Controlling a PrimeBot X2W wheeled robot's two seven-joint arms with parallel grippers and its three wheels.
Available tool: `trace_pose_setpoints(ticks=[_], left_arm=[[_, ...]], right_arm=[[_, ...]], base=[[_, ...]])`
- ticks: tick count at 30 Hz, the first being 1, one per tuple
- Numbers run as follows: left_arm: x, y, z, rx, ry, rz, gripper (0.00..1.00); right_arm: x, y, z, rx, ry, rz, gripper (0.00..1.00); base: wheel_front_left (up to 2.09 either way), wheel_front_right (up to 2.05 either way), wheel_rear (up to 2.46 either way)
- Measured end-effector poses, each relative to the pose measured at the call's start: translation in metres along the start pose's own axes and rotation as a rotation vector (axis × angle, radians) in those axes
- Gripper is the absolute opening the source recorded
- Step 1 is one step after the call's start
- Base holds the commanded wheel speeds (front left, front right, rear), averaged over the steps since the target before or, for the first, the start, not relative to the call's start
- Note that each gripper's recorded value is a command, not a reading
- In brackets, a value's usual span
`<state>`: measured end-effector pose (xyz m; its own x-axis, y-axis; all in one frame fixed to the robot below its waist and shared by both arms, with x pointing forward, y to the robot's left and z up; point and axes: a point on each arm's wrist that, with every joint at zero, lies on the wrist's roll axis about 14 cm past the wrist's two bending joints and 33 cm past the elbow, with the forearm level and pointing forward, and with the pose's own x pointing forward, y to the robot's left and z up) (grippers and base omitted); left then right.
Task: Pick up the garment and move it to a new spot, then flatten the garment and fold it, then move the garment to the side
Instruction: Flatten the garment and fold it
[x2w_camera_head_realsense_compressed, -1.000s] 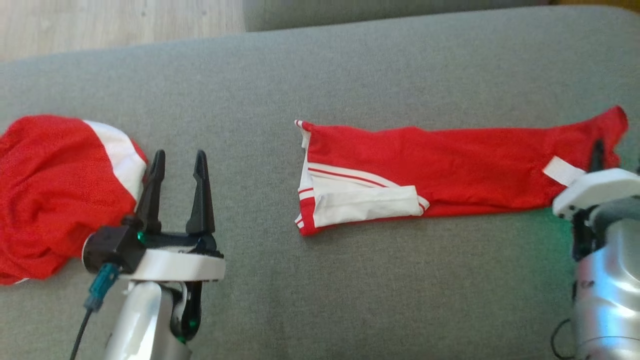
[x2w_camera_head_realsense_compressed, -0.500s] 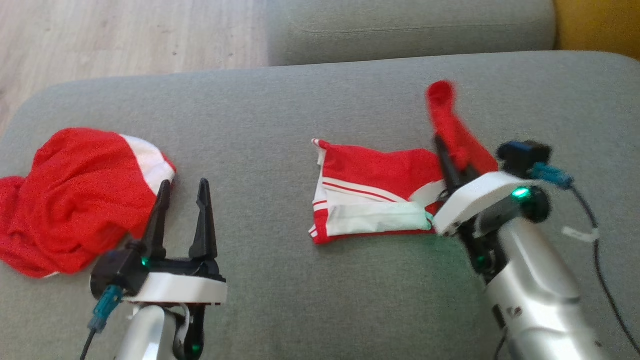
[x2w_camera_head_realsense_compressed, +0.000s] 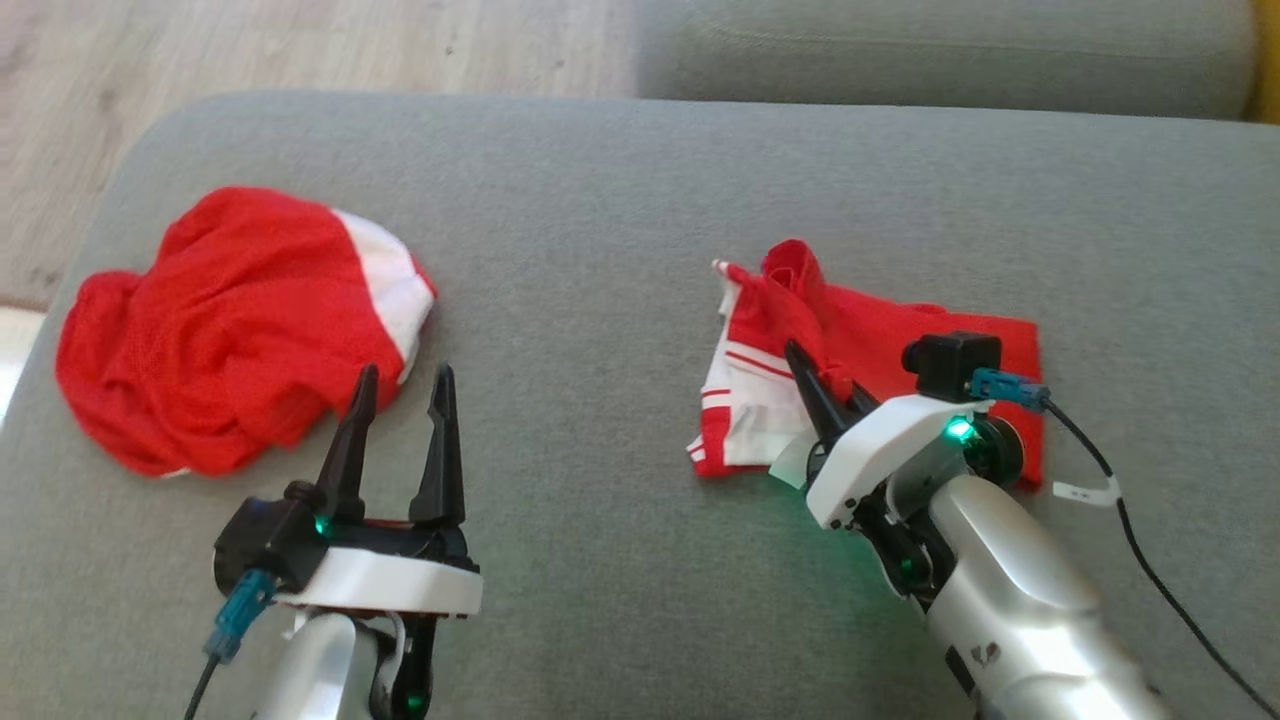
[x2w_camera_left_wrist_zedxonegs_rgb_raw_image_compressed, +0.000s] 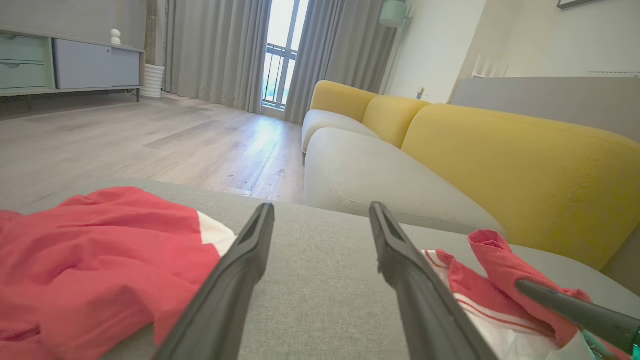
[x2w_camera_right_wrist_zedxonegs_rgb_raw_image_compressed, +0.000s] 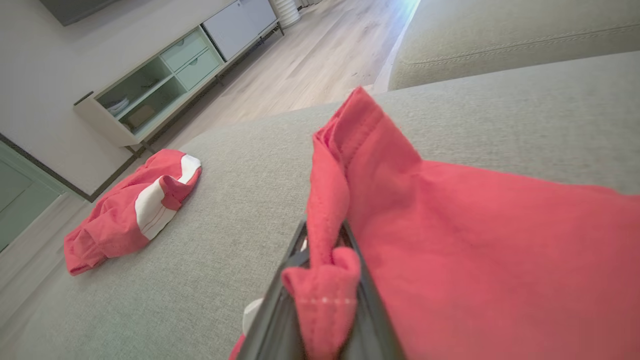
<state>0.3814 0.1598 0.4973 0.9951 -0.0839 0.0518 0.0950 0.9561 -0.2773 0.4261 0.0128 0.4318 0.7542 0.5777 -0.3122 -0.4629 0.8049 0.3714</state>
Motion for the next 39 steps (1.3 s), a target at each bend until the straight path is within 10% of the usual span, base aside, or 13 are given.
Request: trace_pose_setpoints(ticks=[4, 6, 15, 32, 39], left_arm=[[-0.003, 0.009, -0.003, -0.005, 0.009, 0.03, 1.0], [-0.003, 0.012, -0.004, -0.004, 0.012, 0.037, 1.0], [0.003, 0.014, 0.001, -0.006, -0.002, 0.041, 1.0], [0.037, -0.052, 0.02, -0.024, -0.076, -0.159, 1.0], [0.044, -0.064, 0.018, -0.032, -0.077, -0.19, 1.0]], right_arm=[[0.01, 0.009, -0.009, 0.007, 0.025, 0.035, 0.0], [0.012, 0.015, -0.015, 0.01, 0.04, 0.054, 1.0], [0.009, 0.037, -0.003, 0.088, -0.011, 0.119, 1.0], [-0.062, -0.124, 0.114, -0.26, -0.34, -0.336, 1.0], [-0.112, -0.153, 0.08, -0.25, -0.357, -0.481, 1.0]], base=[[0.0, 0.0, 0.0], [0.0, 0.0, 0.0], [0.0, 0.0, 0.0], [0.0, 0.0, 0.0], [0.0, 0.0, 0.0]])
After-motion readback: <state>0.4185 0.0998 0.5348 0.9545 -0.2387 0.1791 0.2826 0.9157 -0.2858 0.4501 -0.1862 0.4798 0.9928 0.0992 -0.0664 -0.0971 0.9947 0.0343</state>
